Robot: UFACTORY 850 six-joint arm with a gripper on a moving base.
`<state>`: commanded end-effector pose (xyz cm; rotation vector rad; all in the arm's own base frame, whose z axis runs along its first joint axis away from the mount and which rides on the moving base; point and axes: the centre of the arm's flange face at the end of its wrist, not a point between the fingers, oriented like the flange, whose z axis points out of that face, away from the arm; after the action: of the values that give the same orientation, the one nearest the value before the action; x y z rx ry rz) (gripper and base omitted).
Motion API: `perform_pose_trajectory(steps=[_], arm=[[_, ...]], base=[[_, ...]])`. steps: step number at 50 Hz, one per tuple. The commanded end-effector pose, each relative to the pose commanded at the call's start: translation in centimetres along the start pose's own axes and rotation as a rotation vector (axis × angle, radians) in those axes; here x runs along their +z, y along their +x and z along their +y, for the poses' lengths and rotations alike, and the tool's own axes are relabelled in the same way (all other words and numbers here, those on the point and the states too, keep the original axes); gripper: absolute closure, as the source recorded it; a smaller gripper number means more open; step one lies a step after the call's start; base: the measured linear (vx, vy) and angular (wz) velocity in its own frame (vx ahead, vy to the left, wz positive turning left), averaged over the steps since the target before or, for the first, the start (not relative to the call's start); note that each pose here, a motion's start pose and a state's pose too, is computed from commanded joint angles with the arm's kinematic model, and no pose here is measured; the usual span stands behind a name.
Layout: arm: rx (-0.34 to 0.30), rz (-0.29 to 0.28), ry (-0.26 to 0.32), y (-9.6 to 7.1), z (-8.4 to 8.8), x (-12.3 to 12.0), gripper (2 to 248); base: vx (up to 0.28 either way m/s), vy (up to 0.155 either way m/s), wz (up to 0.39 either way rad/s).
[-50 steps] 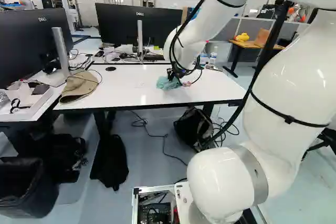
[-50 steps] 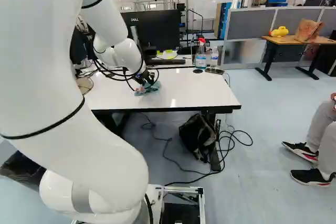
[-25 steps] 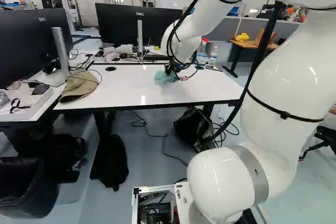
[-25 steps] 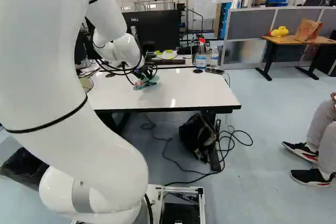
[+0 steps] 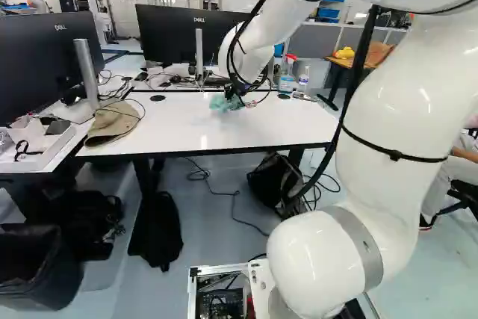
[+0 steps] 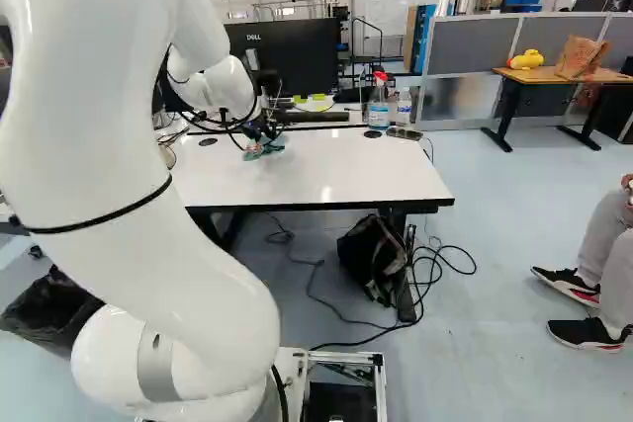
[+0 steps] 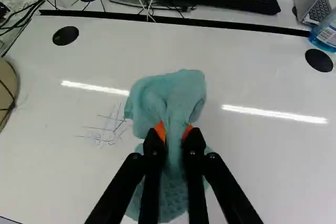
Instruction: Clean the table with the green towel
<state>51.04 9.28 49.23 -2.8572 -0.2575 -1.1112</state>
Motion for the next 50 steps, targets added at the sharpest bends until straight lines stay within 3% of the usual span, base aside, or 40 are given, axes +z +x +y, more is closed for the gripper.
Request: perform_pose_trajectory(steps=[30, 50], arm=[[-0.057, 0.009, 0.053, 2.1, -4.3, 2.0, 199], [-0.061, -0.023, 0.055, 1.5, -4.6, 4.0, 199]], base=[[0.0, 0.0, 0.0], [0.0, 0.0, 0.0]])
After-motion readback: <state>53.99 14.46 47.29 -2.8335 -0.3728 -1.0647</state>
